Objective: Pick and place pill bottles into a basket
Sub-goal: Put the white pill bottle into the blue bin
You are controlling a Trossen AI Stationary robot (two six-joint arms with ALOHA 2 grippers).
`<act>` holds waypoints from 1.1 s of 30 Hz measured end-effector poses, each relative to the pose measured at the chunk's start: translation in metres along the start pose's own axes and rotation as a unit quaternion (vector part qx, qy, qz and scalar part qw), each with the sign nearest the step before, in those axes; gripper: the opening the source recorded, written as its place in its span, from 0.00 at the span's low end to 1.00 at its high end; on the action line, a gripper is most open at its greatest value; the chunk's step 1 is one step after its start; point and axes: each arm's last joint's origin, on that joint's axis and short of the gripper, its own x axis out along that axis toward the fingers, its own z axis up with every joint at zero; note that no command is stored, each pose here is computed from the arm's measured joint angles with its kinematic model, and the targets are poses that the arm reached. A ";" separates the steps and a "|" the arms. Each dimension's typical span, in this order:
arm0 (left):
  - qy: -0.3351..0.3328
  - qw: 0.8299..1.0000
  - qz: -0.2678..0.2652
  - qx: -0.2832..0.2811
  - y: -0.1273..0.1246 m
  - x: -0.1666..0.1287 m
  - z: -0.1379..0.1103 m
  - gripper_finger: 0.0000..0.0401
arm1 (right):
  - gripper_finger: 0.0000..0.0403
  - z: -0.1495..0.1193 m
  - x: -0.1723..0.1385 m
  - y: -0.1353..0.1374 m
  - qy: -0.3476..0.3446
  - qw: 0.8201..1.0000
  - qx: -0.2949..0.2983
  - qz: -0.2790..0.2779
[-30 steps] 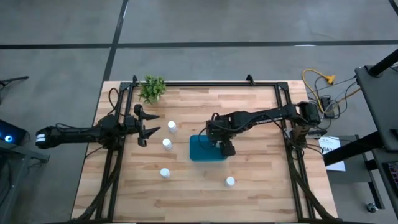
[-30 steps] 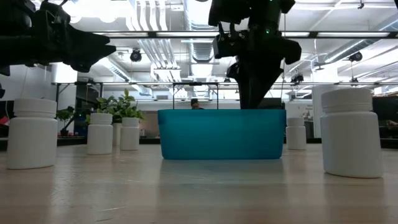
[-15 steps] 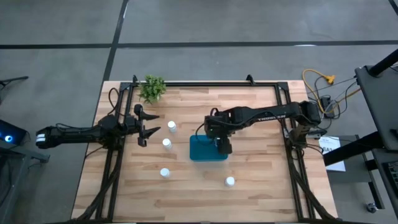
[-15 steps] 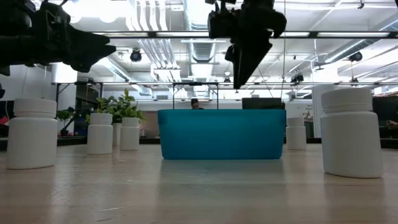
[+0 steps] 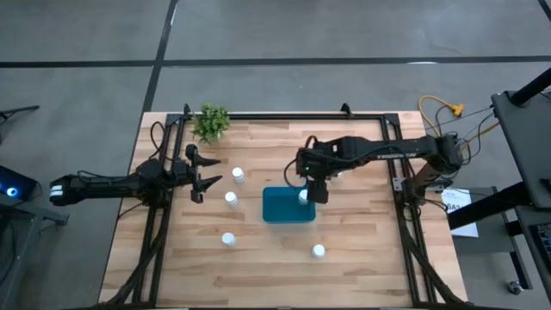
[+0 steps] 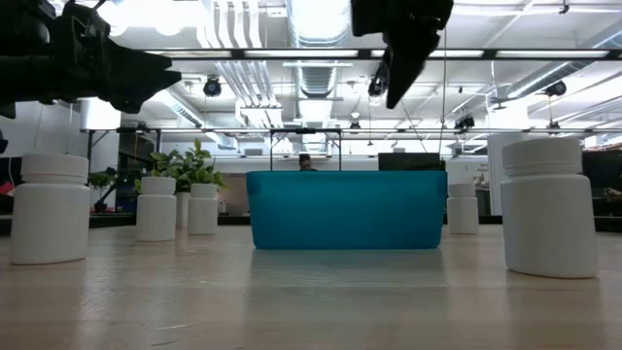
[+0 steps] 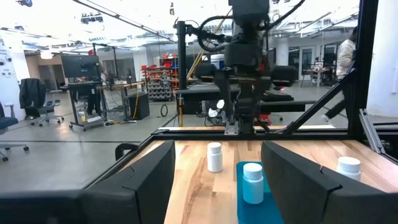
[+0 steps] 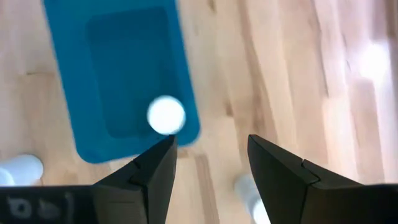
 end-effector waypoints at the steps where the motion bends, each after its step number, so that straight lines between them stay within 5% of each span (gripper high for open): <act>1: 0.000 1.000 0.000 0.000 0.000 0.000 0.000 0.55 | 0.47 -0.002 -0.002 -0.004 0.003 1.000 0.010 -0.002; 14: 0.003 1.000 0.000 0.000 0.000 0.000 -0.001 0.55 | 0.47 -0.022 -0.006 -0.041 0.030 0.994 0.104 -0.020; 25: 0.003 1.000 0.000 0.000 0.000 0.000 -0.001 0.55 | 0.48 -0.026 0.006 -0.049 0.029 0.995 0.097 0.018; 33: 0.003 1.000 0.000 0.000 0.000 0.000 -0.001 0.55 | 0.64 -0.048 0.004 -0.048 -0.003 0.996 0.072 0.044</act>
